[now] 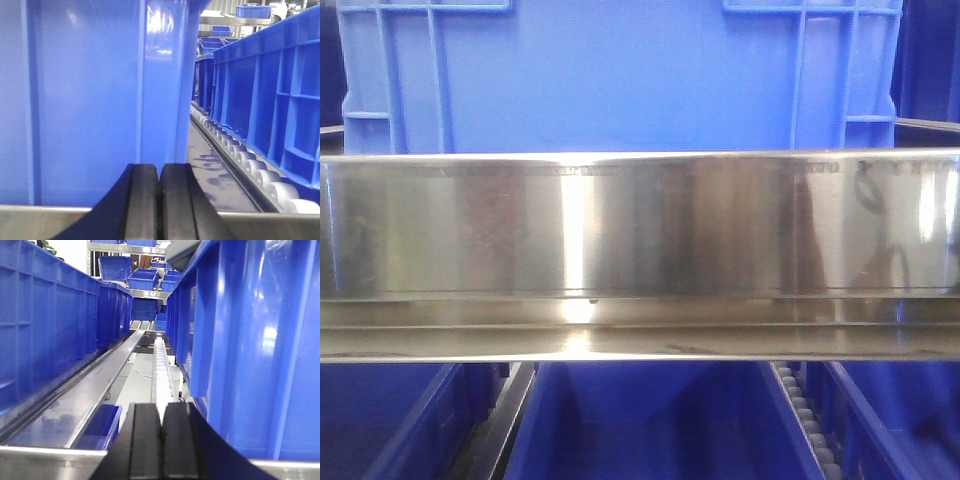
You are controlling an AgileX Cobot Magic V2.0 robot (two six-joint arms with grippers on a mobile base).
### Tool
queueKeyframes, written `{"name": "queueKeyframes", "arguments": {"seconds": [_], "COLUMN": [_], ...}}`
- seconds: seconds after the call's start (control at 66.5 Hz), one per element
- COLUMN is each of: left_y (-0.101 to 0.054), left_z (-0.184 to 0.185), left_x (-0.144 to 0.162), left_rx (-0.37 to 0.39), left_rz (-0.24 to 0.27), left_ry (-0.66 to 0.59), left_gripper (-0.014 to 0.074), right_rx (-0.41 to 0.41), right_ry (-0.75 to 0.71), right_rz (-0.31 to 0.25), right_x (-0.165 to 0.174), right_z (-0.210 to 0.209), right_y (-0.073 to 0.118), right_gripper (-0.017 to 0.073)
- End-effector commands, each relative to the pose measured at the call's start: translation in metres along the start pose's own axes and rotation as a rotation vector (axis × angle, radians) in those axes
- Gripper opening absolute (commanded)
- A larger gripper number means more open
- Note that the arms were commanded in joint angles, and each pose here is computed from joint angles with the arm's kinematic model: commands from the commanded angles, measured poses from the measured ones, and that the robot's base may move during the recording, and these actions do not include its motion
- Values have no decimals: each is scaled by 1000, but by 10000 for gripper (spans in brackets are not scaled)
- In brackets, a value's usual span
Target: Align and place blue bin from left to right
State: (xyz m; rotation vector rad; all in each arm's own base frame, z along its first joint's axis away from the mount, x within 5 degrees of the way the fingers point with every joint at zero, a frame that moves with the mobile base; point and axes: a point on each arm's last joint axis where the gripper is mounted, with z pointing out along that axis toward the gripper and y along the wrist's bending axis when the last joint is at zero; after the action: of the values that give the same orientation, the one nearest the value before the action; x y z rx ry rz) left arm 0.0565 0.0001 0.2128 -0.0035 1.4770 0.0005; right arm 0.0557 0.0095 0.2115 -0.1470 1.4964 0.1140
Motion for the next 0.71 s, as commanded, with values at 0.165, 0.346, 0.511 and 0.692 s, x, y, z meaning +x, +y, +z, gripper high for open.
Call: {"name": "queueKeyframes", "arguments": {"seconds": [0.165, 0.346, 0.511, 0.692], "left_y": [0, 0, 0, -2], "left_z": [0, 0, -1, -6], "left_x": [-3, -3, -7, -32], "left_rx": [-1, -1, 2, 17], "left_rz": [1, 1, 1, 1], "left_ry": [-22, -22, -63, -351], "left_gripper": [-111, -111, -111, -111], "right_rx": [-1, -1, -1, 14], "right_ry": [-26, -26, -26, -186], "right_rz": [-5, -5, -5, -5], "right_x": [-2, -2, -2, -17], "right_z": [0, 0, 0, -2], "right_y": [0, 0, 0, -1], "right_gripper": [-162, -162, -162, -162]}}
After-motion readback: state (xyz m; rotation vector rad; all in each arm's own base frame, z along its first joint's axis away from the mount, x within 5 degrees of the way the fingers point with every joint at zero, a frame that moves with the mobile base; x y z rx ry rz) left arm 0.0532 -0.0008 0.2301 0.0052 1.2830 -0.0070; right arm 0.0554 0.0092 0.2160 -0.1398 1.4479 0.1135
